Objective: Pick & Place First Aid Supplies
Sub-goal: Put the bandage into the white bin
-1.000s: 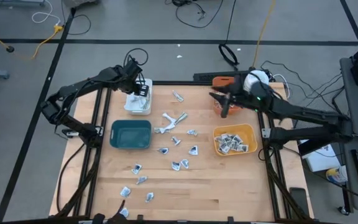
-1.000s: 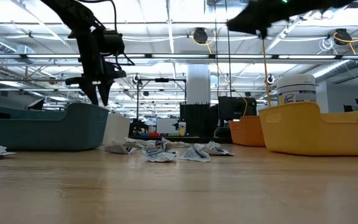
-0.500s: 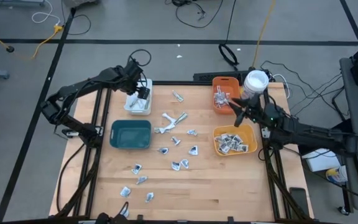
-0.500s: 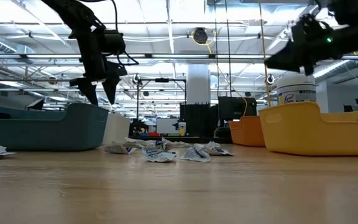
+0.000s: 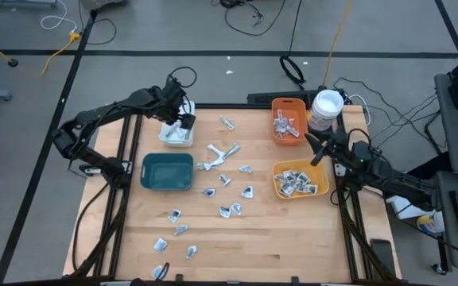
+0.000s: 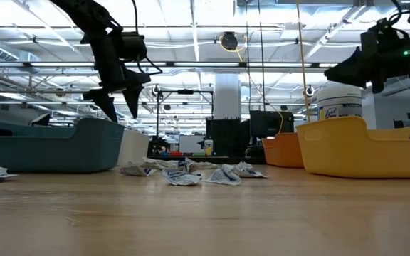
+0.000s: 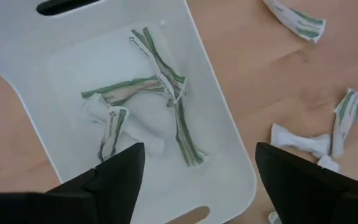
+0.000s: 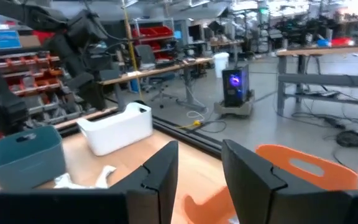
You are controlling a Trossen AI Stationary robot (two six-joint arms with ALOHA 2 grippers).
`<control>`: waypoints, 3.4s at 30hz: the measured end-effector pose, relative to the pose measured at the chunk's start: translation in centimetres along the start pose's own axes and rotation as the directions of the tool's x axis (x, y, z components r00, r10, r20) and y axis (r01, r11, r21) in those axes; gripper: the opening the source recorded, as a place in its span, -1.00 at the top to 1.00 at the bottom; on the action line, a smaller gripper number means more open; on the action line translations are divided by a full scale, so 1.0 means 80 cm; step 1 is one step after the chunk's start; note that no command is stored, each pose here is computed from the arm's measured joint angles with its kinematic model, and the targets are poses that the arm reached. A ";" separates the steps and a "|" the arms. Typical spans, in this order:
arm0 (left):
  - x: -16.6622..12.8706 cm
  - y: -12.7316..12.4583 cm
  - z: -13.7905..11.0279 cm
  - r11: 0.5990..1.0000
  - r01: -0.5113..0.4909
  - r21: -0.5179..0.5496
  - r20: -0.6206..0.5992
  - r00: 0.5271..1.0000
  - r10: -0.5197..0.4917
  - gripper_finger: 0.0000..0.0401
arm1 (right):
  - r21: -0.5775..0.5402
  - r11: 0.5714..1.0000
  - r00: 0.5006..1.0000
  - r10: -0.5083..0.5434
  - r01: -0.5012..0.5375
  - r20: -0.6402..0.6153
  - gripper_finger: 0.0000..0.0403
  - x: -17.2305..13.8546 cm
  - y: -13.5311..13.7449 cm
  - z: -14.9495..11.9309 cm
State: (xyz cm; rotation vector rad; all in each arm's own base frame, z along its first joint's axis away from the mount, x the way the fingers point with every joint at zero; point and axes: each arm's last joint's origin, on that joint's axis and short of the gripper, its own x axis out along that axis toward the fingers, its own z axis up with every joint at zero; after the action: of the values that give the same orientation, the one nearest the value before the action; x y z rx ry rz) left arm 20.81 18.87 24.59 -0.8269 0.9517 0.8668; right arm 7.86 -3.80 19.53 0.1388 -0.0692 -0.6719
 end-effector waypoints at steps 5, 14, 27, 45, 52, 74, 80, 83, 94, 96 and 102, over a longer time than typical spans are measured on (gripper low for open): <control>0.000 -0.003 -0.001 0.998 0.017 -0.058 -0.007 1.000 -0.017 -0.49 | -0.012 1.000 0.999 -0.015 0.014 -0.045 0.41 -0.002 -0.001 0.002; 0.000 -0.009 -0.001 0.997 0.041 -0.072 0.006 0.999 -0.041 -0.40 | 0.026 0.998 0.991 0.057 -0.054 -0.119 0.41 -0.001 0.001 -0.013; 0.000 -0.013 -0.001 0.989 0.113 -0.096 -0.012 0.993 -0.115 -0.36 | 0.064 0.997 0.998 0.042 -0.044 0.038 0.42 0.009 0.000 -0.028; -0.014 -0.035 0.021 0.982 0.188 -0.022 0.058 0.981 -0.187 -0.09 | 0.027 1.000 1.000 -0.010 0.010 0.004 0.40 0.015 0.000 -0.031; -0.029 -0.067 0.060 0.970 0.187 0.153 0.107 0.973 -0.204 0.13 | 0.028 1.000 1.000 -0.010 0.009 0.005 0.41 0.015 0.000 -0.031; 0.049 -0.135 0.163 0.976 0.029 0.217 -0.044 0.999 -0.020 0.10 | 0.029 1.000 1.000 -0.009 0.009 0.008 0.42 0.015 0.000 -0.031; 0.091 -0.149 0.159 0.971 0.011 0.237 -0.087 0.996 0.010 0.09 | 0.028 1.000 1.000 -0.009 0.009 0.008 0.41 0.015 0.000 -0.031; 0.110 -0.154 0.153 0.968 0.006 0.250 -0.118 0.993 0.024 0.09 | 0.028 1.000 1.000 -0.009 0.009 0.008 0.42 0.015 0.000 -0.031; 0.176 -0.162 0.135 0.992 -0.077 0.099 -0.189 0.977 0.095 0.09 | 0.029 1.000 1.000 -0.009 0.009 0.008 0.40 0.015 0.000 -0.031; 0.188 -0.164 0.130 0.994 -0.097 0.053 -0.207 0.973 0.106 0.09 | 0.029 1.000 1.000 -0.009 0.009 0.008 0.41 0.015 0.000 -0.031; 0.201 -0.174 0.123 0.995 -0.094 0.021 -0.200 0.975 0.096 0.09 | 0.028 1.000 1.000 -0.010 0.010 0.008 0.42 0.015 0.000 -0.031</control>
State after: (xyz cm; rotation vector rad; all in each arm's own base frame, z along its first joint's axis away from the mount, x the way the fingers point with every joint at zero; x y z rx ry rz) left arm 41.59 25.68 16.15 -0.8764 1.1798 0.8703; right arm 9.03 -4.29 17.09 0.1638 -0.0857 -0.6814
